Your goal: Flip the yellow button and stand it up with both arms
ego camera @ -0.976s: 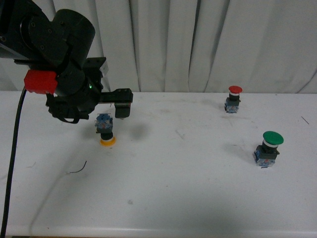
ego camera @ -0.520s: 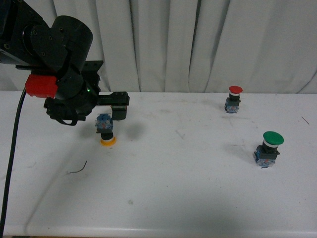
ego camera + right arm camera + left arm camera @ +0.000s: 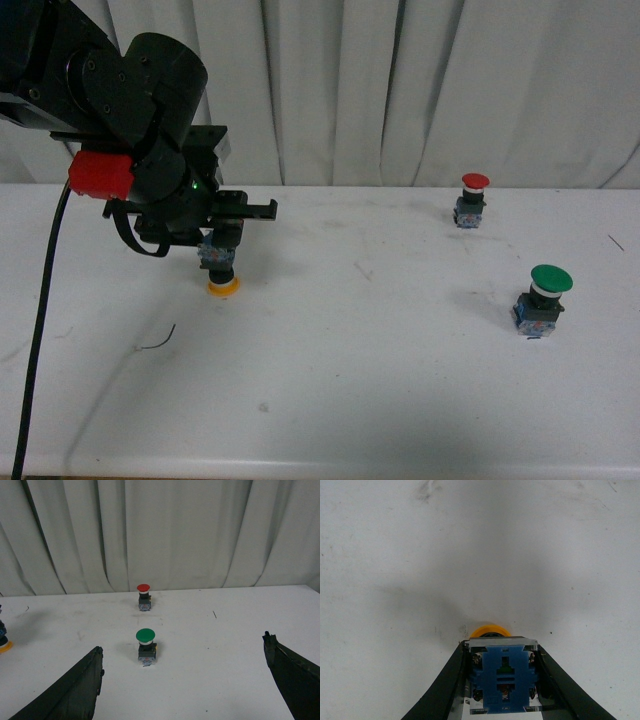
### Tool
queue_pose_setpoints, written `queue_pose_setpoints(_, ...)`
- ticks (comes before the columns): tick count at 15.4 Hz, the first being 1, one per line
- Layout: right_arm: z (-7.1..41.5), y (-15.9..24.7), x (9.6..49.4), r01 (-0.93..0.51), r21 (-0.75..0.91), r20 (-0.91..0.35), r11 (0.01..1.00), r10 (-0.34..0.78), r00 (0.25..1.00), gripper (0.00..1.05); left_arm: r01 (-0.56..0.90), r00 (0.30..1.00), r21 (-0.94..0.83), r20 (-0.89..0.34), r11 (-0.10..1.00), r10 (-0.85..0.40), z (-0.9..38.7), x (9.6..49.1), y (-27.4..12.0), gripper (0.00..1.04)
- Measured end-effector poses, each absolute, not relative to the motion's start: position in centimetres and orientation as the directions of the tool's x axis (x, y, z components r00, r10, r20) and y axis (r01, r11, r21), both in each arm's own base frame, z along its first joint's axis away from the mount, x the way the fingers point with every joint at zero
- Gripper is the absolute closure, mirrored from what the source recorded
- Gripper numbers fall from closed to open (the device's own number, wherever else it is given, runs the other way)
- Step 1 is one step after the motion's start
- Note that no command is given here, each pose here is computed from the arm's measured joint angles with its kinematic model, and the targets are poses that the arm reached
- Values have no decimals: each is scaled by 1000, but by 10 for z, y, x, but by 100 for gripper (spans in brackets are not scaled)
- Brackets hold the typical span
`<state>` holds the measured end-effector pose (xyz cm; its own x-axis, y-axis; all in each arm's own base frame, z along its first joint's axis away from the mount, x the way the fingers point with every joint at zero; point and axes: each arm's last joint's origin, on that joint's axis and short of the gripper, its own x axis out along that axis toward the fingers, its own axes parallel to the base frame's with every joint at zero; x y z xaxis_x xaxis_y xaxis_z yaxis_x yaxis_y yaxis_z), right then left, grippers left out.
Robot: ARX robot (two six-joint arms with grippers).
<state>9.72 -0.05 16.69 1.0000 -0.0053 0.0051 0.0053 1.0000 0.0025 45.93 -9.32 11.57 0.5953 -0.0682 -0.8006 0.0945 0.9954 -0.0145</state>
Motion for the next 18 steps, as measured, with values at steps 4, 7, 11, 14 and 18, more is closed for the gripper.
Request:
queue_pose_setpoints(4, 167, -1, 97, 5, 2, 5, 1000, -5, 1000, 6, 114, 625, -14, -776, 993, -83, 134, 454, -99, 72)
queue_pose_setpoints(7, 167, -1, 97, 5, 2, 5, 1000, -5, 1000, 6, 182, 706, -2, -696, 983, -133, 179, 434, -111, 72)
queue_pose_setpoints(11, 167, -1, 97, 5, 2, 5, 1000, -5, 1000, 6, 302, 837, 48, -491, 952, -241, 250, 356, -122, 72)
queue_pose_setpoints(14, 167, -1, 97, 6, 2, 5, 1000, -6, 1000, 6, 335, 875, 50, -386, 941, -291, 280, 294, -110, 72)
queue_pose_setpoints(18, 167, -1, 97, 5, 2, 5, 1000, -5, 1000, 6, 416, 869, -77, -260, 906, -421, 291, 282, -104, 73)
